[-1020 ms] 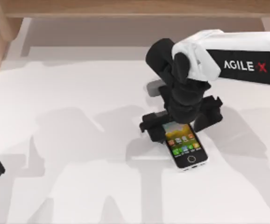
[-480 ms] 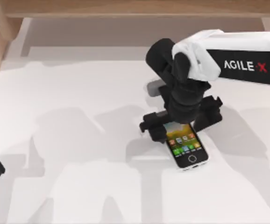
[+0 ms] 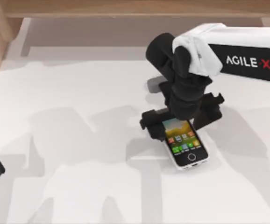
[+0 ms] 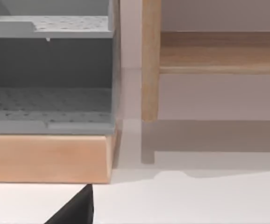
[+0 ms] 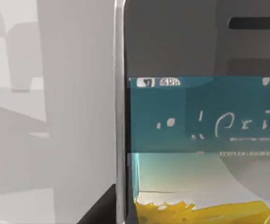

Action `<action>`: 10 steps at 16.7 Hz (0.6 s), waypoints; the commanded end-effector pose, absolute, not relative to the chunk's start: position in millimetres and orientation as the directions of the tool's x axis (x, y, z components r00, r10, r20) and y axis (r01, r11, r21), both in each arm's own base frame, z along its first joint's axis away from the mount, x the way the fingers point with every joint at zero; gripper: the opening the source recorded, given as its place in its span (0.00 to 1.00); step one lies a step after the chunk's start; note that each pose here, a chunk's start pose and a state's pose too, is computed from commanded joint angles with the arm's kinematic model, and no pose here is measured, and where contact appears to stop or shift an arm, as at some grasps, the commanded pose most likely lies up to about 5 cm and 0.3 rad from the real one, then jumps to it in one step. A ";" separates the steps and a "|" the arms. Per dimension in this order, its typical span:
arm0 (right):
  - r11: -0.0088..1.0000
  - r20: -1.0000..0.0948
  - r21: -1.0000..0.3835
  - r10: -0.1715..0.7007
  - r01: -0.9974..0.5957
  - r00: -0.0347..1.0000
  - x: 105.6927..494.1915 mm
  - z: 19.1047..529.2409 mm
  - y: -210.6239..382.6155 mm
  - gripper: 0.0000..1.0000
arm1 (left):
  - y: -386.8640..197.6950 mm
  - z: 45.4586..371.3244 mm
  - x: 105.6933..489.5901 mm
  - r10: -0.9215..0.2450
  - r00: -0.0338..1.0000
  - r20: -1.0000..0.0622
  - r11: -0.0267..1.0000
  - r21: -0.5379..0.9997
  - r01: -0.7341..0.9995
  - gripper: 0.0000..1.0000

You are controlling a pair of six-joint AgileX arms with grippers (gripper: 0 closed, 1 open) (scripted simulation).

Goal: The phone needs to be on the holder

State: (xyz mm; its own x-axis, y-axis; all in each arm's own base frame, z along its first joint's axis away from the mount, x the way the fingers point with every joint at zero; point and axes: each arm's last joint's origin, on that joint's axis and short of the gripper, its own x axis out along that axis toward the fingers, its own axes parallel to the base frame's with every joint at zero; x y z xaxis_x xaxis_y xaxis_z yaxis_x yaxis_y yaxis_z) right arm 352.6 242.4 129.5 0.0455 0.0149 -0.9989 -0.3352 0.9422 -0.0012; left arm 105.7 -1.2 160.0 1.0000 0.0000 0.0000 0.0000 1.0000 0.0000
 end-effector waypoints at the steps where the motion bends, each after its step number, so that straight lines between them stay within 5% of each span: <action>1: 0.942 -0.999 0.000 0.017 -0.336 0.048 352.7 133.5 242.6 0.00 | -1.2 160.0 105.7 0.000 1.000 0.000 1.000 0.000 0.000 1.00; 5: 0.943 -0.999 -0.001 0.015 -0.334 0.046 352.7 132.1 242.5 0.00 | -1.2 160.0 105.7 0.000 1.000 0.000 1.000 0.000 0.000 1.00; 10: 0.953 -0.982 0.023 0.077 -0.301 0.170 362.6 176.4 229.9 0.00 | -1.2 160.0 105.7 0.000 1.000 0.000 1.000 0.000 0.000 1.00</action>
State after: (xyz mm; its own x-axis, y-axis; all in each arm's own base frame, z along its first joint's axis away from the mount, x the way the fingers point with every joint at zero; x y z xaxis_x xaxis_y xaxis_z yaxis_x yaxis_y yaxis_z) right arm 362.6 229.9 176.4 0.1701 0.0770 -0.9824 -0.3013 0.9532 0.0225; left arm 105.7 -1.2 160.0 1.0000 0.0000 0.0000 0.0000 1.0000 0.0000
